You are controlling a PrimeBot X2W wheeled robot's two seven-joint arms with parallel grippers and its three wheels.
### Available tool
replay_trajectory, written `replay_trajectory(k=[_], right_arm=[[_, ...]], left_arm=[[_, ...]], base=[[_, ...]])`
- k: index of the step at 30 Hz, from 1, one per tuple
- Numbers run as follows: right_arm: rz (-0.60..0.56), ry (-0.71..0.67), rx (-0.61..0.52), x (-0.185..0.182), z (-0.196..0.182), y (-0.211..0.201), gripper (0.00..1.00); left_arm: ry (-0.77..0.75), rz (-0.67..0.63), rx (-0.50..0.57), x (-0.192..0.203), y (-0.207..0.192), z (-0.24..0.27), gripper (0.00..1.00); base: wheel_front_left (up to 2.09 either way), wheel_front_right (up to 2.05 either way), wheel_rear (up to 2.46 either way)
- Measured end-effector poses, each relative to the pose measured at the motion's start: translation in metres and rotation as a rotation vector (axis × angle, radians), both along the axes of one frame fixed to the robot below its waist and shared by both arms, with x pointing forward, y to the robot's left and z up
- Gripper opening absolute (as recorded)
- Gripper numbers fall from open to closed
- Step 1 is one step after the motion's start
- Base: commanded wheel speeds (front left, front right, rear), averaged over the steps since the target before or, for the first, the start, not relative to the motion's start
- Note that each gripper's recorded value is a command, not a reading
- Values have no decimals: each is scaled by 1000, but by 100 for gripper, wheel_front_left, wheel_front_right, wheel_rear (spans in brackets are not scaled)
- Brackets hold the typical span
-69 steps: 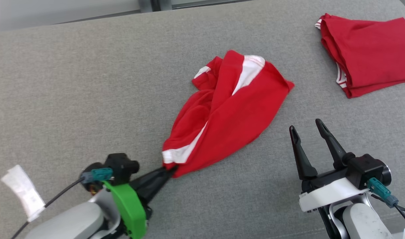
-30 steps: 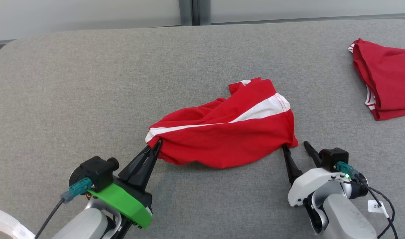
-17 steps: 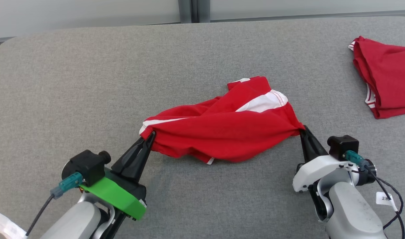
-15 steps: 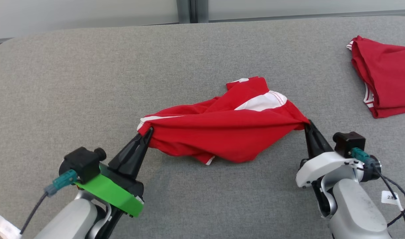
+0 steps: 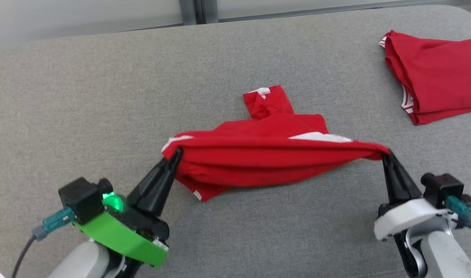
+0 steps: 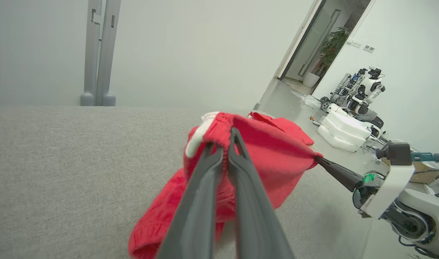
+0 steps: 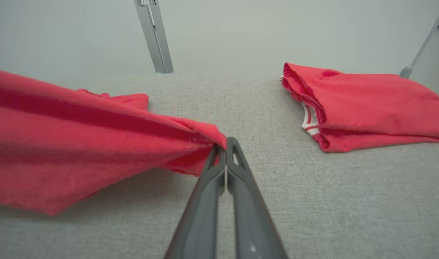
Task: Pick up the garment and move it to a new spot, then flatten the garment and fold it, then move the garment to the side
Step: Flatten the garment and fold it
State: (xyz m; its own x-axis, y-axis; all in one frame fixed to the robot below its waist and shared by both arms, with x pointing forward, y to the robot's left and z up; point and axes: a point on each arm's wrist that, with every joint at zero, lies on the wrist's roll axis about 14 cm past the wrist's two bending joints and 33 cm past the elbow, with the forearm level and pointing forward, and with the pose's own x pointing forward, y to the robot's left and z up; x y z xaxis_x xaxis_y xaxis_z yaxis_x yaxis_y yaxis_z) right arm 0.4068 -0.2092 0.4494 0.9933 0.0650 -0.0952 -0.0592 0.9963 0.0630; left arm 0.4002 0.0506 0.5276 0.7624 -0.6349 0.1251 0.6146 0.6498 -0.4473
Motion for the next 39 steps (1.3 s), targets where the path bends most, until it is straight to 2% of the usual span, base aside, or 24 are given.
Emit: replay_trajectory(k=[5,6,7,8,11,13,14,15,16,21,30,35,36,37,38,39], right_arm=[[22,150,12,-39,-42,-1,0],[32,170,16,-45,-47,0,42],[41,185,17,-49,-51,1,90],[49,204,21,-55,-55,1,100],[67,253,12,-70,-64,-6,100],[53,247,-8,-70,-59,-22,100],[48,237,-19,-68,-56,-27,100],[41,222,-33,-66,-50,-34,100],[35,205,-44,-63,-45,-39,100],[41,144,-53,-52,-28,-38,100],[89,130,-43,-50,-26,-17,100],[99,130,-39,-48,-27,-13,100],[100,131,-40,-48,-27,-13,100],[103,131,-41,-48,-27,-12,100],[104,130,-41,-47,-27,-11,100],[105,130,-41,-47,-27,-11,100]], left_arm=[[172,-30,-5,-28,-4,-44,0],[198,-31,3,-34,-3,-51,0],[216,-38,15,-39,-3,-57,0],[235,-40,30,-45,-2,-64,0],[282,-63,61,-62,-4,-79,0],[324,-87,78,-75,-7,-88,35],[339,-95,84,-79,-8,-91,48],[356,-104,92,-84,-9,-94,76],[379,-113,94,-88,-10,-98,100],[460,-150,84,-104,-15,-103,100],[503,-107,19,-99,-3,-97,100],[526,-103,23,-93,0,-102,100],[528,-105,26,-92,-1,-103,91],[529,-107,28,-90,-1,-104,72],[532,-110,30,-89,-1,-105,45],[538,-117,32,-89,-3,-106,28]], base=[[0,0,0],[0,0,0],[0,0,0],[0,0,0],[0,0,0],[0,0,0],[0,0,0],[0,0,0],[0,0,0],[0,0,0],[0,0,0],[0,0,0],[0,0,0],[0,0,0],[0,0,0],[0,0,0]])
